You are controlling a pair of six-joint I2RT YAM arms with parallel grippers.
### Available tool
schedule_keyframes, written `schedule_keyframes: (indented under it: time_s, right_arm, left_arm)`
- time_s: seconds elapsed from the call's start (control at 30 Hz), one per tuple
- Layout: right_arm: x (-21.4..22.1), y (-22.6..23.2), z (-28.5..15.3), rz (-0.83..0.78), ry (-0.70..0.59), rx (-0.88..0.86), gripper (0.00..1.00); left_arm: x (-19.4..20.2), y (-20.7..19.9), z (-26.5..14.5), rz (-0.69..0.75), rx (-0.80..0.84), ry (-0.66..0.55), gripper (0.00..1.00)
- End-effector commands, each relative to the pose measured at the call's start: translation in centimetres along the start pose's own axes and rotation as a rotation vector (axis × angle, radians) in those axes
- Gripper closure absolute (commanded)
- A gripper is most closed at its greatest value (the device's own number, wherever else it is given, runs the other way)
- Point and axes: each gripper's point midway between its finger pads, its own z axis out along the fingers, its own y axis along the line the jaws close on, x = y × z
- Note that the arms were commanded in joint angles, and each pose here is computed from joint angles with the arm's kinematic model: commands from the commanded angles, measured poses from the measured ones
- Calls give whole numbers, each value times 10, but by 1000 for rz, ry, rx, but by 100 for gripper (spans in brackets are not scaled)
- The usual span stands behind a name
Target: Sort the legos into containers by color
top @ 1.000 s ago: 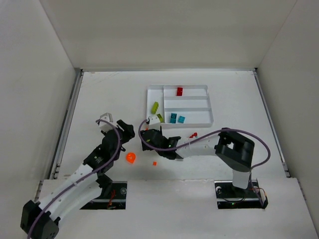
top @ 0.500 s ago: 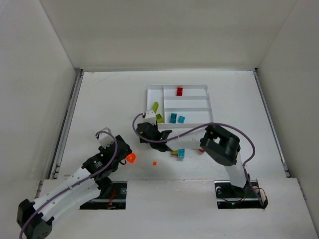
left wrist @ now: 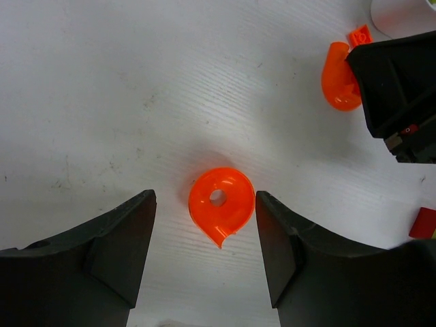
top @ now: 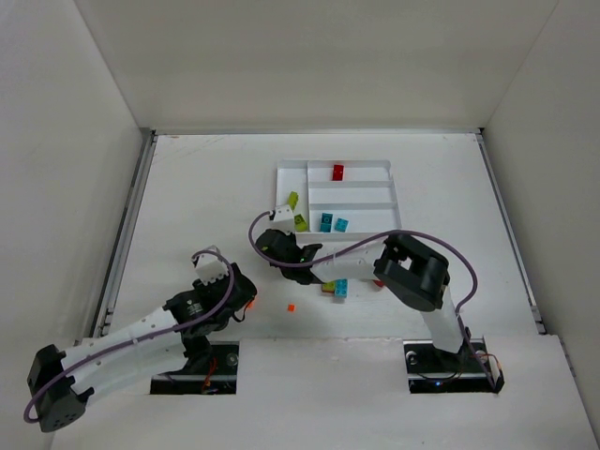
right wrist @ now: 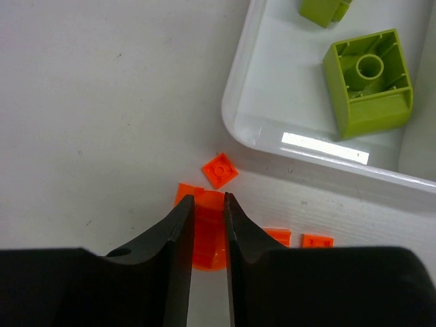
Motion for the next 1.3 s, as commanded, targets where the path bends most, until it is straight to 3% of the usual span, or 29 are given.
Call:
schedule_keyframes:
  time_s: [0.0,0.47,1.0,1.27]
  right_arm:
    - [-16,-5,-7,14,-36,19,78]
    - [-62,-16,-74,84,-137,-43,78]
    - [-76,-16,-92,109,-161,-80,78]
    - [-86,-18,-103,116,-180,-102,77]
  left_arm:
    - [-9,-7,-6,-1,-2,-27,43]
    - [1,-16,-4,85,-8,-21,43]
    - [23,-26,15,160,-31,0,39]
    - [26,-26,22,188,-51,-2,50]
